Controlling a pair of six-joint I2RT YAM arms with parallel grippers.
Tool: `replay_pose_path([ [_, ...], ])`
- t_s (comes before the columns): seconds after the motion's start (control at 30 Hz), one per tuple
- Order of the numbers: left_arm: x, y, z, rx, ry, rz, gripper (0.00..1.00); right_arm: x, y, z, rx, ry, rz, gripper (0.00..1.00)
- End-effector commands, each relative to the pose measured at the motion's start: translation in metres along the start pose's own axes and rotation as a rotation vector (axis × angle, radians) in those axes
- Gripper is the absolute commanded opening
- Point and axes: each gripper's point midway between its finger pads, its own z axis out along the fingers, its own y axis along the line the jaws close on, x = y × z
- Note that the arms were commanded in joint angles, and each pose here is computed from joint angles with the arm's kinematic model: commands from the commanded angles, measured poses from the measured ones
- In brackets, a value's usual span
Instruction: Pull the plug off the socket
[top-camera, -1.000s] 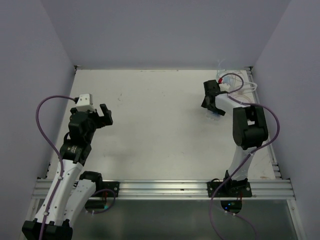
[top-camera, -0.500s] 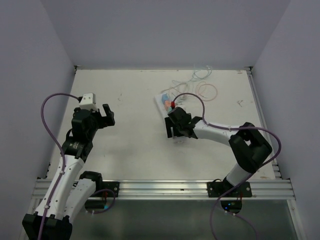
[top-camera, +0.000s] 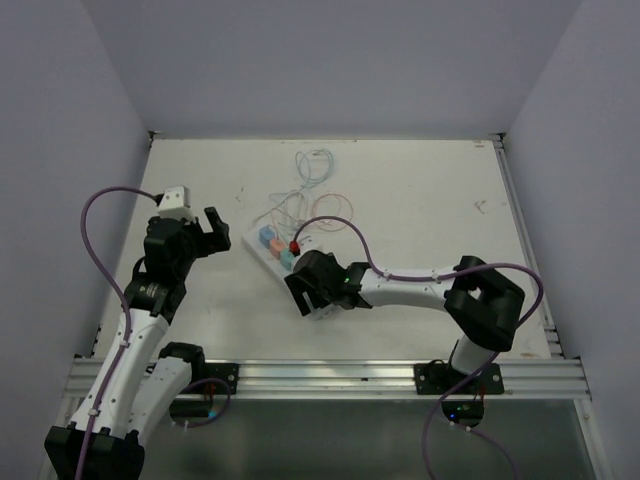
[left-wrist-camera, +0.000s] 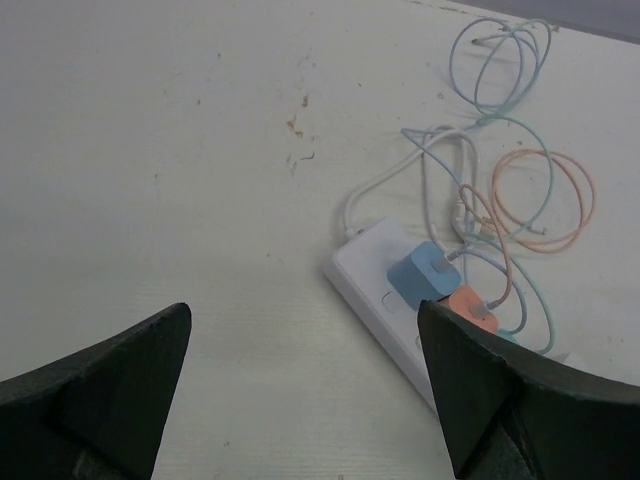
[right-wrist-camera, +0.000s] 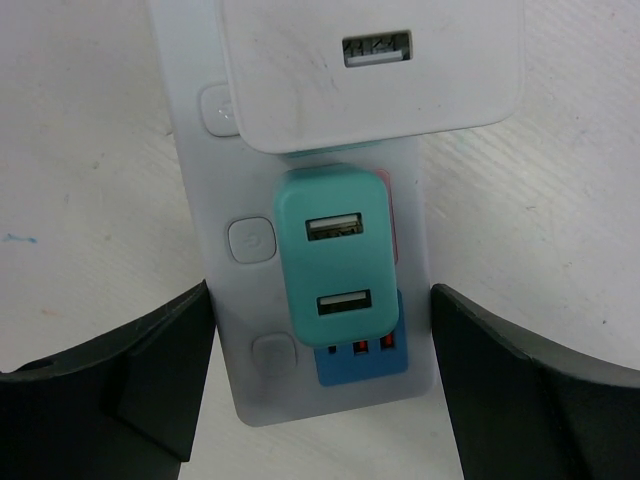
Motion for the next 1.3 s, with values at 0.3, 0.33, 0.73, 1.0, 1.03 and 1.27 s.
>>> replay_pose_path([
  [0.3, 0.023, -0.02, -0.013, 0.072, 0.102, -0.189, 1.0, -0.033, 0.031, -0.055, -0.16, -0.103, -0.001, 0.99],
  [0.33, 0.023, -0.02, -0.015, 0.073, 0.1, -0.198, 1.0, -0.035, 0.029, -0.059, -0.153, -0.116, -0.001, 0.99],
  [0.73, 0.051, -0.039, -0.031, 0.169, 0.197, -0.336, 1.0, -0.051, 0.028, -0.079, -0.173, -0.193, 0.004, 0.82],
  [1.0, 0.074, -0.039, -0.029, 0.179, 0.242, -0.352, 1.0, -0.05, 0.02, -0.05, -0.066, -0.175, -0.044, 0.72],
  [1.03, 0.08, -0.038, -0.028, 0.175, 0.257, -0.358, 1.0, -0.05, 0.02, -0.048, -0.056, -0.173, -0.046, 0.72],
  [1.27, 0.104, -0.039, -0.022, 0.186, 0.313, -0.374, 1.0, -0.047, 0.026, -0.03, -0.056, -0.154, -0.056, 0.71],
])
